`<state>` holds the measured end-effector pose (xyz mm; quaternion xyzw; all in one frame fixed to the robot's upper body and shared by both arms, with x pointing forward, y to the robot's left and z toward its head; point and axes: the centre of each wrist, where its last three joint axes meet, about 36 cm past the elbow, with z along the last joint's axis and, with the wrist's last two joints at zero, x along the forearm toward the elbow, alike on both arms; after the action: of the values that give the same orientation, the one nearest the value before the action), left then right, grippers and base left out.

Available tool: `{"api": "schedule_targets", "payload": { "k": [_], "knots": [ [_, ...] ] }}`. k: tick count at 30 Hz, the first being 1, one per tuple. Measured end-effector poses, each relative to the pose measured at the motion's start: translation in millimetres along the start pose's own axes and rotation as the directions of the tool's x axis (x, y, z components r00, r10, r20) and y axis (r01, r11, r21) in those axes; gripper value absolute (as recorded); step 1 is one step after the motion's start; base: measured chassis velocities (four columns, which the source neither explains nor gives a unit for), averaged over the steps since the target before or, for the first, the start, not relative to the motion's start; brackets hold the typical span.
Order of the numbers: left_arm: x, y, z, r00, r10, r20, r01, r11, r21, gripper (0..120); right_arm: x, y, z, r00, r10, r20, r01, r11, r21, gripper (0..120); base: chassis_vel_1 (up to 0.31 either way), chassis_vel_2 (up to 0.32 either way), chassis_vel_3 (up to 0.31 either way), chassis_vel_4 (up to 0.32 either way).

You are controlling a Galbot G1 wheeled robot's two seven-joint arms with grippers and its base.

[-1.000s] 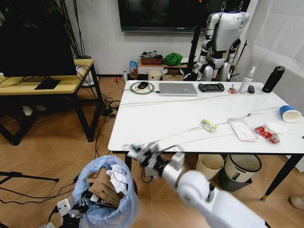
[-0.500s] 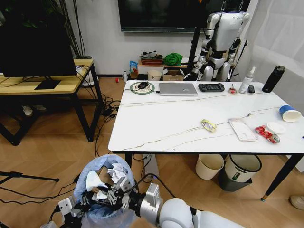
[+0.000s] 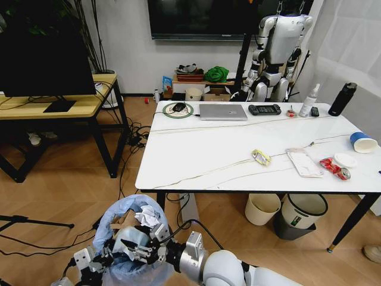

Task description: Pick up the trash bin and place the trash from the table into it.

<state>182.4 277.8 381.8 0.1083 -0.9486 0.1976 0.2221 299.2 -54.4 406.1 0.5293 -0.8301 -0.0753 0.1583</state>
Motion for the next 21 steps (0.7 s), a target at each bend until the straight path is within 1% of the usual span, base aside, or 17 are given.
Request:
{"api": "schedule_targets", "payload": {
  "k": [1,3,6,7,8,9,11,14,15,16,17,18,19,20,21],
  "knots": [
    [0,0,0,1.0,0.0,0.0,0.0,1.0,0.0,0,0,0,0,1.0,0.0,0.0,0.0,1.0,0.0,72,0.0,0.0,0.0,0.0],
    [-1,1,2,1.0,-0.002,-0.005,0.002,1.0,-0.004,0,1,-5,-8,0.999,0.025,0.039,-0.025,1.0,0.006,80,0.0,0.0,0.0,0.0],
    [-2,4,4,1.0,-0.004,-0.013,0.003,1.0,-0.017,0,9,-25,-20,0.987,0.12,0.106,-0.121,0.993,-0.004,93,0.0,0.0,0.0,0.0],
    [-3,4,4,1.0,-0.002,-0.012,0.002,1.0,-0.02,0,14,-33,-22,0.981,0.152,0.116,-0.152,0.988,-0.013,96,0.0,0.0,0.0,0.0],
    [-3,4,4,1.0,-0.002,-0.012,0.002,1.0,-0.02,0,14,-33,-22,0.981,0.152,0.116,-0.152,0.988,-0.013,96,0.0,0.0,0.0,0.0],
    [-3,5,3,1.0,0.002,-0.011,-0.002,1.0,-0.024,0,22,-44,-25,0.972,0.197,0.13,-0.196,0.98,-0.019,98,0.0,0.0,0.0,0.0],
    [-4,6,3,1.0,0.009,-0.009,-0.009,0.999,-0.032,0,41,-67,-30,0.944,0.294,0.149,-0.293,0.956,-0.026,100,0.0,0.0,0.0,0.0],
    [-7,8,3,1.0,0.02,-0.012,-0.02,0.999,-0.04,0,70,-102,-38,0.886,0.434,0.167,-0.436,0.9,-0.023,100,0.0,0.0,0.0,0.0],
    [-7,8,3,1.0,0.02,-0.012,-0.02,0.999,-0.04,0,70,-102,-38,0.886,0.434,0.167,-0.436,0.9,-0.023,100,0.0,0.0,0.0,0.0],
    [-8,8,3,1.0,0.026,-0.013,-0.027,0.999,-0.043,0,85,-120,-42,0.848,0.503,0.167,-0.508,0.861,-0.015,100,0.0,0.0,0.0,0.0],
    [-9,7,3,0.999,0.03,-0.014,-0.03,0.999,-0.043,0,91,-128,-45,0.83,0.532,0.167,-0.538,0.843,-0.01,100,0.0,0.0,0.0,0.0],
    [-10,6,4,0.999,0.036,-0.016,-0.037,0.998,-0.043,0,103,-141,-50,0.796,0.582,0.165,-0.59,0.807,0.0,100,0.0,0.0,0.0,0.0],
    [-11,5,5,0.999,0.044,-0.02,-0.045,0.998,-0.042,0,116,-158,-56,0.749,0.644,0.157,-0.653,0.757,0.009,100,0.0,0.0,0.0,0.0],
    [-12,4,6,0.999,0.048,-0.021,-0.048,0.998,-0.041,0,124,-167,-60,0.719,0.678,0.149,-0.687,0.727,0.01,100,0.0,0.0,0.0,0.0],
    [-12,4,6,0.999,0.048,-0.021,-0.048,0.998,-0.041,0,124,-167,-60,0.719,0.678,0.149,-0.687,0.727,0.01,100,0.0,0.0,0.0,0.0]
  ]
}}
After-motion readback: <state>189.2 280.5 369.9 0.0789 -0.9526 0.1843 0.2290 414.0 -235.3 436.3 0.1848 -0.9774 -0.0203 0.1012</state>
